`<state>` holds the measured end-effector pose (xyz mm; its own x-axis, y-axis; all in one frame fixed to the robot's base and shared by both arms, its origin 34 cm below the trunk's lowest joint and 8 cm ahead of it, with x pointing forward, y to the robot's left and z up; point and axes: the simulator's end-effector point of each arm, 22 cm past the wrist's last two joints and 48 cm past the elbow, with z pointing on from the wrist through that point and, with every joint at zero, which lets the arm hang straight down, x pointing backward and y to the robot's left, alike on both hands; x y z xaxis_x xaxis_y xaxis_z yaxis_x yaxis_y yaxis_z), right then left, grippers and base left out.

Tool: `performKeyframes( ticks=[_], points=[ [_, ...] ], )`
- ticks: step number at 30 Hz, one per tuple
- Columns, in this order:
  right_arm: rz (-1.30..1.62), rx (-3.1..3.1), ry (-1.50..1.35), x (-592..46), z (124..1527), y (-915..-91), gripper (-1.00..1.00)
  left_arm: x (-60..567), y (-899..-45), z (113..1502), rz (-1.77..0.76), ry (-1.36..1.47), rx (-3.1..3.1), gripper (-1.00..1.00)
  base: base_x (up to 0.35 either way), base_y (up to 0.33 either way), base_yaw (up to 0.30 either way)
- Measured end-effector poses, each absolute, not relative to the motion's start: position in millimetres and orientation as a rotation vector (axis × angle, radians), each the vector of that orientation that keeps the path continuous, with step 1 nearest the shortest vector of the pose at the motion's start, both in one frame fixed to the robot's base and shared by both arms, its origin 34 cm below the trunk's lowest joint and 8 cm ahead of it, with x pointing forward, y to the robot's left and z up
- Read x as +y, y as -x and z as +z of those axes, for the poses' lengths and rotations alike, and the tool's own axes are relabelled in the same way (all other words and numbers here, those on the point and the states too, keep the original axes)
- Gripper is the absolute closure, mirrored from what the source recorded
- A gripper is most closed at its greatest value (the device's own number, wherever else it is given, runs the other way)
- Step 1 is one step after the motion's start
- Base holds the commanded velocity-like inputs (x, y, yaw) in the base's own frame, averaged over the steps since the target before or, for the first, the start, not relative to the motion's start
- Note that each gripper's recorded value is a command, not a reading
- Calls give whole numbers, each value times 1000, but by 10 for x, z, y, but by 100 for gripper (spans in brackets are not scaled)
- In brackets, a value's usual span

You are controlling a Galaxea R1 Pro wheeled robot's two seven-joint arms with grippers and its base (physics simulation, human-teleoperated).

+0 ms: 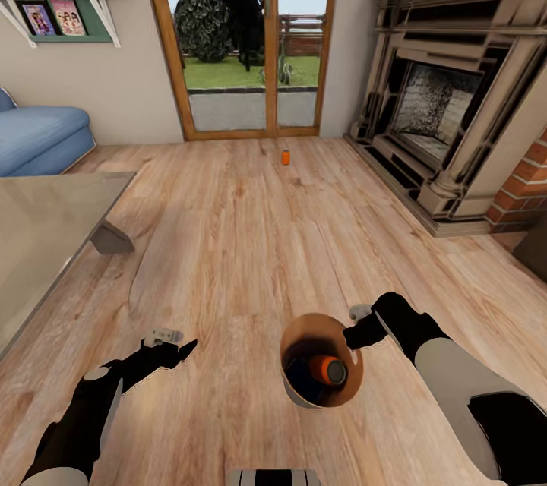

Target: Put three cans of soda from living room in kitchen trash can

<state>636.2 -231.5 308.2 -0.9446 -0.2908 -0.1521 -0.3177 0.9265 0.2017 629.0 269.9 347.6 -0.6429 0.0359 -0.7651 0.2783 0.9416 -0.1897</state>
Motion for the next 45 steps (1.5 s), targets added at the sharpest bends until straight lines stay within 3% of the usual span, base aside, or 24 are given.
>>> performKeyframes(
  ticks=[12,45],
  points=[
    [343,2964,468,-2303,3093,-6367,100,2693,-6291,3482,-368,-223,2248,-100,311,58,-36],
    [347,2926,479,-2214,3287,-6434,100,2692,-6348,3674,-363,-227,2213,-100,325,0,-189]
  ],
)
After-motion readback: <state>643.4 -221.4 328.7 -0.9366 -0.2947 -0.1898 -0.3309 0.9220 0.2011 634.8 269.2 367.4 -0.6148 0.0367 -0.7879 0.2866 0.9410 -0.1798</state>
